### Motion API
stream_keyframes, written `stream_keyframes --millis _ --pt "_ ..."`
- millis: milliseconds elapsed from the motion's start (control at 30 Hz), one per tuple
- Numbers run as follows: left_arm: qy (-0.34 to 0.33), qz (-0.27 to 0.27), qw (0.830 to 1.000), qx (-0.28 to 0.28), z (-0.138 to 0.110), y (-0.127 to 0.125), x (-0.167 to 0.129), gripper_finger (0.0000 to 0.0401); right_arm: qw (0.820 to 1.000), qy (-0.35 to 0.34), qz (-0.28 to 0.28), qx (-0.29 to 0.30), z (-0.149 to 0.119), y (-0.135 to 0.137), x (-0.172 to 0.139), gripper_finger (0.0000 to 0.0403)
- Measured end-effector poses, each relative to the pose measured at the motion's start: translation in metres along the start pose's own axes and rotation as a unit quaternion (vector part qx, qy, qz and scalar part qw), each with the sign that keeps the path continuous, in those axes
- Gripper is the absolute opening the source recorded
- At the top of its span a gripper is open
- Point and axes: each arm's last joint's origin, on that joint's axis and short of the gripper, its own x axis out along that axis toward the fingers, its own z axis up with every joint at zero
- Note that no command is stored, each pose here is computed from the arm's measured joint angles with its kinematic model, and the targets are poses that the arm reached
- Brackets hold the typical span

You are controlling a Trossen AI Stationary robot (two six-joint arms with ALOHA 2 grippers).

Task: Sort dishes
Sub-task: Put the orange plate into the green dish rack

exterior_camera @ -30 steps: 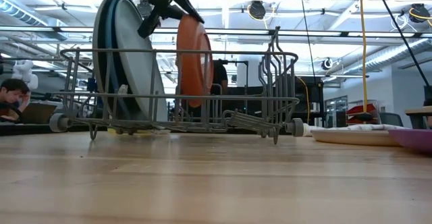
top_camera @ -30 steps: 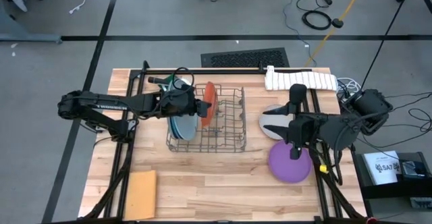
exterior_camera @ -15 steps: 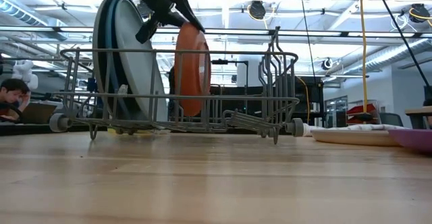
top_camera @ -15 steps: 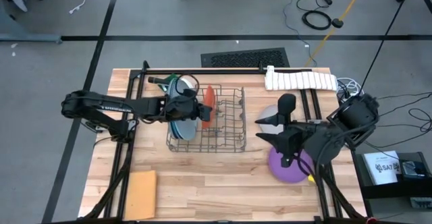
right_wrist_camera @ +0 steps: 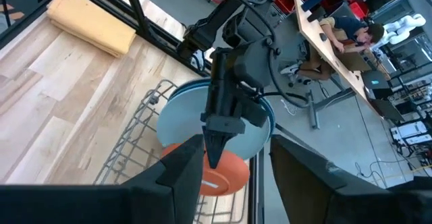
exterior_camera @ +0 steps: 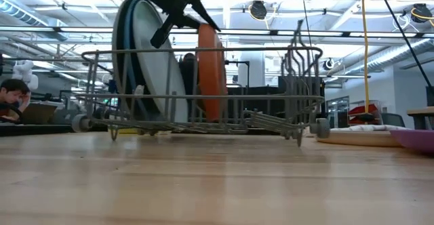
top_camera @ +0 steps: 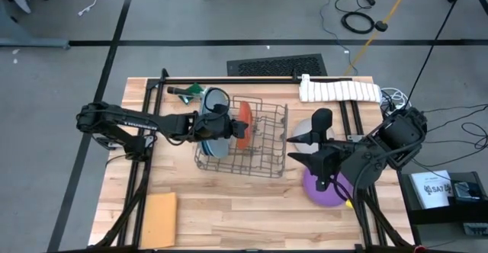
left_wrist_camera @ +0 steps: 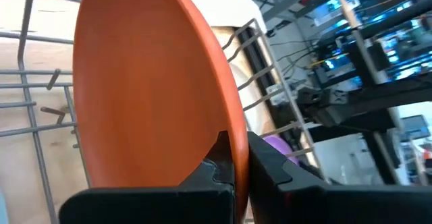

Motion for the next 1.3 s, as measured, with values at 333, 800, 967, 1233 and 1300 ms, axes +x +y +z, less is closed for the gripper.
stream_keyframes --millis 333,800,967,1233,1300 --pt "0.006 -0.003 1.000 0.006 -0.0044 -0.0019 -0.0016 0.0013 1.000 -0.002 0.002 0.002 0.0003 0.0012 -0.0013 0.0164" --pt "0.012 0.022 1.000 0.007 -0.0069 0.0027 -0.0020 0.0013 1.000 -0.002 0.002 0.003 0.0003 0.0011 -0.0012 0.0164" --pt "0.013 0.023 1.000 0.014 -0.0069 0.0029 -0.0021 0.0023 1.000 -0.002 0.002 0.003 0.0003 0.0010 -0.0012 0.0164" --pt "0.018 0.022 1.000 0.006 -0.0073 0.0029 -0.0022 0.0107 1.000 -0.002 0.002 0.004 0.0003 0.0009 -0.0014 0.0164" --pt "0.019 0.021 1.000 0.004 -0.0073 0.0028 -0.0022 0.0129 1.000 -0.002 0.002 0.004 0.0003 0.0009 -0.0014 0.0164"
